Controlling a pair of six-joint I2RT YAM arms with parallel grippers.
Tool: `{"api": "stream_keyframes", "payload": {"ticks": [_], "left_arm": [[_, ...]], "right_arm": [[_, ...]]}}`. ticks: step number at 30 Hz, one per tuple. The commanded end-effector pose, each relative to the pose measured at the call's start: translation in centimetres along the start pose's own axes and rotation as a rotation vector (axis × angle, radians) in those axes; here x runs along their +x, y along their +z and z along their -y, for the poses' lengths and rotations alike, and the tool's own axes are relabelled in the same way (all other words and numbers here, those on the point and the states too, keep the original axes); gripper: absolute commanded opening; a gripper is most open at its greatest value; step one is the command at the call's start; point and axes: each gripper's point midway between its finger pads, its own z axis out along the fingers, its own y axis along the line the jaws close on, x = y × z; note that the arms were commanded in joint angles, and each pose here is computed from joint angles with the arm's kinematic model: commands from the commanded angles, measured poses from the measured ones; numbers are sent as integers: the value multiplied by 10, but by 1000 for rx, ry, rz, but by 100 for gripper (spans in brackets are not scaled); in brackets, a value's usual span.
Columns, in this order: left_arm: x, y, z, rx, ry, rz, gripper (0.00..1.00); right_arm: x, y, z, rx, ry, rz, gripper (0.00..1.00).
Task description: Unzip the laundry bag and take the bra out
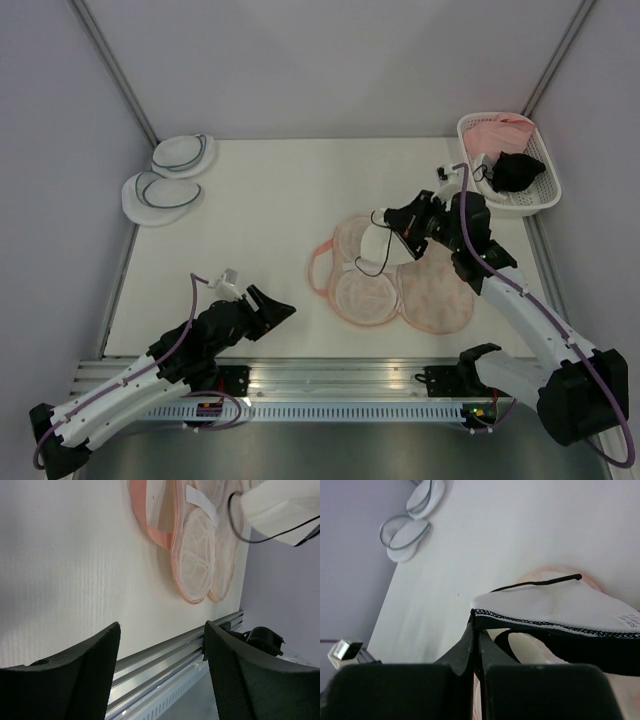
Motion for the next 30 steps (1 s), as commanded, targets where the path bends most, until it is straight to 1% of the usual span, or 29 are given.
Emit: {"api": "stream_keyframes", "payload": {"ticks": [1,2,3,4,6,7,9,10,11,12,13,14,15,17,18,19,20,21,23,24,25,26,27,29,30], "left_arm": [[-4,-1,1,1,-10,20,72],[-5,-1,2,2,-3,22,72],[-5,-2,4,6,-3,22,72],[-5,-3,5,8,0,21,72],[-6,-4,8,14,4,21,72],[-6,-4,8,16,5,21,73],[-6,-5,9,16,9,17,73],[-5,-5,9,15,9,12,73],[-4,-5,8,12,7,9,73],[-4,-5,8,11,6,9,73],[-3,-5,8,13,6,3,73],[-3,-5,7,11,8,1,73],[-2,-5,7,7,10,0,73],[-2,-5,7,5,6,-2,73],[-3,-5,7,4,7,-1,73],[-2,-5,7,0,8,-4,73],[-2,-5,6,-6,13,-6,73],[-3,-5,8,-5,13,-5,73],[-3,-5,7,-20,18,-7,73],[-3,-5,7,-24,21,-8,73],[-3,-4,6,-35,23,-8,73],[-4,-3,6,-42,27,-7,73],[-3,-3,5,-49,26,-9,73],[-3,-1,3,-68,28,-8,73],[-4,0,2,-73,28,-6,73]], "right_arm": [[-54,-17,3,139,-31,132,0],[-65,-19,5,174,-41,160,0],[-85,-20,2,195,-47,200,0],[-100,-24,14,263,-40,243,0],[-132,-26,23,319,-28,310,0],[-148,-31,34,379,-21,365,1],[-177,-36,41,416,2,437,0],[-188,-34,62,460,27,455,0],[-206,-38,66,472,35,496,0],[-212,-32,83,509,58,495,1],[-223,-37,99,541,85,522,0],[-235,-36,100,526,91,542,0],[-248,-40,126,567,124,575,1],[-267,-42,138,579,138,615,0],[-269,-34,155,597,149,608,0],[-280,-38,166,613,151,638,0],[-296,-40,168,608,156,669,0],[-298,-37,191,631,183,665,0],[-314,-39,204,626,222,705,0],[-320,-34,219,626,228,723,0],[-327,-41,234,648,244,741,0],[-341,-45,236,650,241,768,0],[-340,-42,256,681,251,761,1],[-353,-46,268,717,232,793,1],[-345,-39,290,754,249,763,0]]}}
